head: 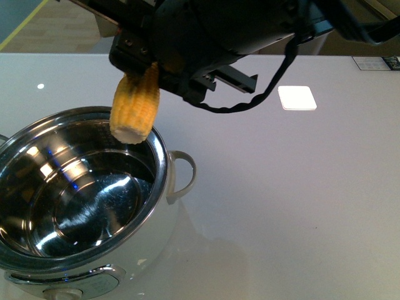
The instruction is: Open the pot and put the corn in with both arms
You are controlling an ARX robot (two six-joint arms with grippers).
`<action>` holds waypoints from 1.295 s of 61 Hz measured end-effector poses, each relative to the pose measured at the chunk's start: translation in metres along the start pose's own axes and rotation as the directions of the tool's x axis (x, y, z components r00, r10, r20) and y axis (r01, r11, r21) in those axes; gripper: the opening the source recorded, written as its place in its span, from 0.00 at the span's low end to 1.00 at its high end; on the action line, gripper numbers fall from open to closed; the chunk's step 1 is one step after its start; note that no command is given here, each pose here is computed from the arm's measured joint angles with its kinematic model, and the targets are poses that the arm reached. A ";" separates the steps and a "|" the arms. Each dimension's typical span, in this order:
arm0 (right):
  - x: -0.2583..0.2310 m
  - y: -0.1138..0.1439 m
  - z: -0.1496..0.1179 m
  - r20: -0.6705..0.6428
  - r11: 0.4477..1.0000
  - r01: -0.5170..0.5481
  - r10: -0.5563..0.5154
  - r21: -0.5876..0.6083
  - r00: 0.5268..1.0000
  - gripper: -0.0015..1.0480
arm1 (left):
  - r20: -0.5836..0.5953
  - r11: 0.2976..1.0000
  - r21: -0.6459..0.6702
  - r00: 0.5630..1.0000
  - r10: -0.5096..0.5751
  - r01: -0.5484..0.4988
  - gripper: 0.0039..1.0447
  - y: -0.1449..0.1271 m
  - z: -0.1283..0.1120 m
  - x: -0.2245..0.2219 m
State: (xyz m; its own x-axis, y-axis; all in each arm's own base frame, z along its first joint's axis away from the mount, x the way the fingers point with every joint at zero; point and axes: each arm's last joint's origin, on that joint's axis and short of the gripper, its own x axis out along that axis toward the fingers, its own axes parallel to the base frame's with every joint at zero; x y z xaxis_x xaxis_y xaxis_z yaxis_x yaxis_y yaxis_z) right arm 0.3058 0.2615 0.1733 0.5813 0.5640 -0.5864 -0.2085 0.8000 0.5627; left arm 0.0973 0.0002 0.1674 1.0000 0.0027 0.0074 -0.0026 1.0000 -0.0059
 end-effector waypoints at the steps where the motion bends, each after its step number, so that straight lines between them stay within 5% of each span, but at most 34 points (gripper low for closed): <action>1: 0.002 0.001 -0.002 -0.006 1.000 -0.001 0.001 0.002 1.000 0.16 | 0.000 1.000 0.000 1.000 0.000 0.000 0.93 0.000 0.000 0.000; 50: 0.061 0.011 -0.056 -0.224 0.998 0.058 -0.052 0.018 0.973 0.14 | 0.000 1.000 0.000 1.000 0.000 0.000 0.93 0.000 0.000 0.000; 79: 0.055 0.003 -0.058 -0.222 0.996 0.087 -0.085 0.002 0.971 0.87 | 0.000 1.000 0.000 1.000 0.000 0.000 0.93 0.000 0.000 0.000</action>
State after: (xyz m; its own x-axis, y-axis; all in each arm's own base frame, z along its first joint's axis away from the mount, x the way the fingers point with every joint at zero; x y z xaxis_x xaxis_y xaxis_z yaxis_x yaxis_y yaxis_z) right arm 0.2918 0.3067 0.1089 0.4080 0.5257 -0.7465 -0.1554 0.8457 0.5106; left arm 0.0973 0.0002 0.1674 1.0000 0.0027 0.0074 -0.0026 1.0000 -0.0059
